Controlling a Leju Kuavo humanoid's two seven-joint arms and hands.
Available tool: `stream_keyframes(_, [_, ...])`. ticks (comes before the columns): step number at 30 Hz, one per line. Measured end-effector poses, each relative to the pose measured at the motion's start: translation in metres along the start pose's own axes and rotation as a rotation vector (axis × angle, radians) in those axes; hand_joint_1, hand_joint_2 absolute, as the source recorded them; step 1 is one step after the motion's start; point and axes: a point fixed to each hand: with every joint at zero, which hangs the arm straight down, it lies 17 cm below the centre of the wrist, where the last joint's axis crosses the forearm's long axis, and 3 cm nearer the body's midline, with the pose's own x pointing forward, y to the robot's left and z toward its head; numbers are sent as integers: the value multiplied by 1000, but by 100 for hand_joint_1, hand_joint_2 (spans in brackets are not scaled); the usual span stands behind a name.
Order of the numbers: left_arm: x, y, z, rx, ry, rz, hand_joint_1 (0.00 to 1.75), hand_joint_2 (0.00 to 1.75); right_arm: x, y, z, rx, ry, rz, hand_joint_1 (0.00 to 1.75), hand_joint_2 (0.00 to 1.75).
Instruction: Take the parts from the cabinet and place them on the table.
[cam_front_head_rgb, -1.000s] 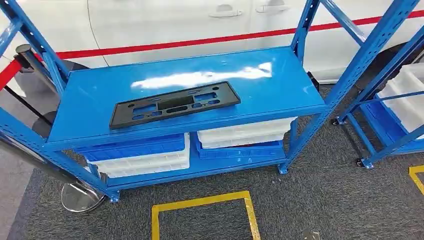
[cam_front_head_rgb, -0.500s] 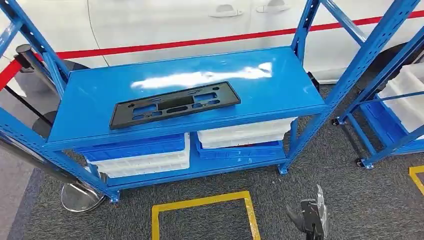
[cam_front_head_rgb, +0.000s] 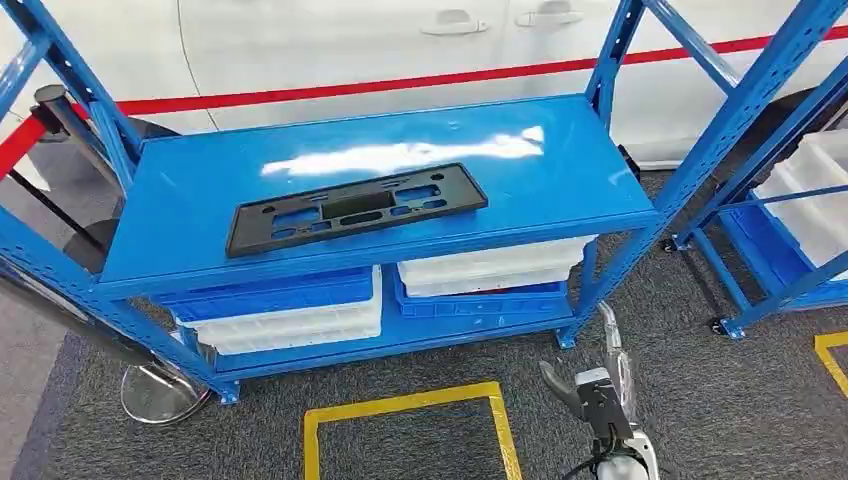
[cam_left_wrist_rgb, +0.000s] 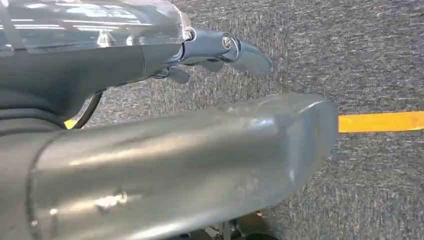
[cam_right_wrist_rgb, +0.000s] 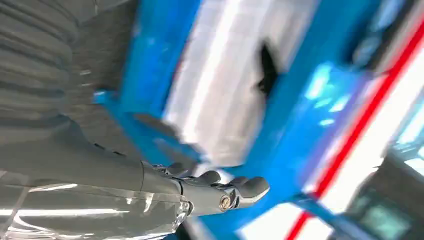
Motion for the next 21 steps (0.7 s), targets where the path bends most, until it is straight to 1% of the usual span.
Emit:
stream_keyframes(1, [1, -7, 1, -17, -3, -10, 0, 0, 59, 13, -8, 60, -128, -44, 0, 0])
stream_keyframes(2, [0, -9, 2, -29, 1, -21, 0, 0, 79, 24, -6, 107, -146, -68, 0, 0])
stream_keyframes(3, [-1, -12, 3, -45, 4, -34, 0, 0, 106, 43, -2, 186, -170, -96, 0, 0])
stream_keyframes(4, [-3, -14, 4, -58, 8, -47, 0, 0, 124, 60, 4, 261, -180, -112, 0, 0])
stream_keyframes(5, [-3, -16, 4, -64, 10, -51, 0, 0, 137, 74, 13, 319, -187, -125, 0, 0])
stream_keyframes(6, [-2, -17, 4, -69, 8, -52, 0, 0, 148, 80, 20, 339, -203, -139, 0, 0])
stream_keyframes(9, [-4, -20, 5, -76, 16, -48, 0, 0, 184, 83, 31, 368, -282, -165, 0, 0])
stream_keyframes(12, [-4, -20, 5, -73, 19, -40, 0, 0, 203, 87, 41, 395, -320, -186, 0, 0])
stream_keyframes(13, [-4, -20, 5, -73, 20, -39, 0, 0, 206, 87, 43, 401, -328, -188, 0, 175])
stream_keyframes(16, [-3, -20, 4, -72, 20, -37, 0, 0, 218, 85, 45, 394, -357, -181, 0, 175])
stream_keyframes(17, [-3, -20, 4, -73, 18, -41, 0, 0, 221, 84, 44, 372, -378, -129, 0, 175])
stream_keyframes(19, [-3, -20, 4, -74, 18, -55, 0, 0, 227, 80, 44, 295, -462, 58, 0, 175])
stream_keyframes(21, [-5, -20, 5, -76, 22, -73, 0, 0, 242, 74, 46, 166, -601, 327, 0, 175])
